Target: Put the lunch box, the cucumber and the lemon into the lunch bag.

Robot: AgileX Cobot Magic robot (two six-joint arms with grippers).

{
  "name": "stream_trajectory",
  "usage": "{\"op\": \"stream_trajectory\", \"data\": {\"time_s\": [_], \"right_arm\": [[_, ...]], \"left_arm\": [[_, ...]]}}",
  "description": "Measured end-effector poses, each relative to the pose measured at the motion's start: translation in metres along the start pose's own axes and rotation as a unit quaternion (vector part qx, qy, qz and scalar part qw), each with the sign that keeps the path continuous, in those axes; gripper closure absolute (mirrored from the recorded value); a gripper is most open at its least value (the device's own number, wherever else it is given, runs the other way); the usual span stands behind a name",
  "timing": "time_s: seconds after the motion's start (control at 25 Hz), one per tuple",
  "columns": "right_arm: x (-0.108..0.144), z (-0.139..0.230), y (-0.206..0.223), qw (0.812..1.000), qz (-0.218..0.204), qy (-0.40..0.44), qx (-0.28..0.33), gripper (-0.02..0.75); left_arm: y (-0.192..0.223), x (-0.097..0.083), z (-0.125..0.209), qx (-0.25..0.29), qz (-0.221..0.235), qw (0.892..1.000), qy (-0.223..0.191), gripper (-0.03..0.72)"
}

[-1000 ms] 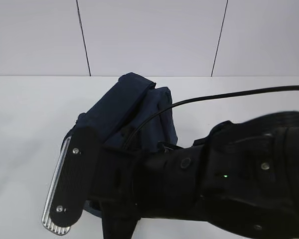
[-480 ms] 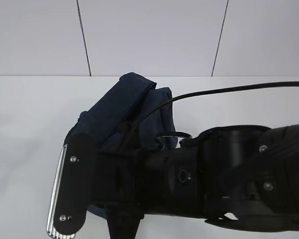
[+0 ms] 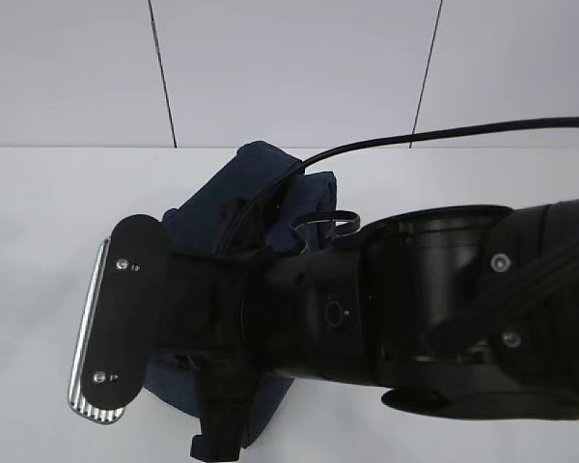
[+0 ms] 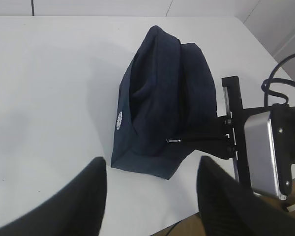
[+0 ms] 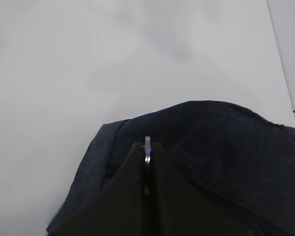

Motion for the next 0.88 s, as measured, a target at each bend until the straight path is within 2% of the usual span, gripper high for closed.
{"op": "stream_trajectory", "data": {"time_s": [0.88], "right_arm": [[-0.022,-0.008,-0.023,0.999,0.038,0.015,0.008,0.717]], "left_arm": [[0.0,0.0,0.0,0.0,0.0,1.0,0.0,0.283]]}}
Point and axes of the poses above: a point on each arm's last joint axis where the gripper is mounted, y pointing out along that axis toward the gripper, x along the wrist's bending axis when the last joint is at zero, z = x × y, the point moved 9 cm from there along y, pointing out along that axis toward the gripper, and after that the axes turned 11 degrees about y, right-handed, at the moved point
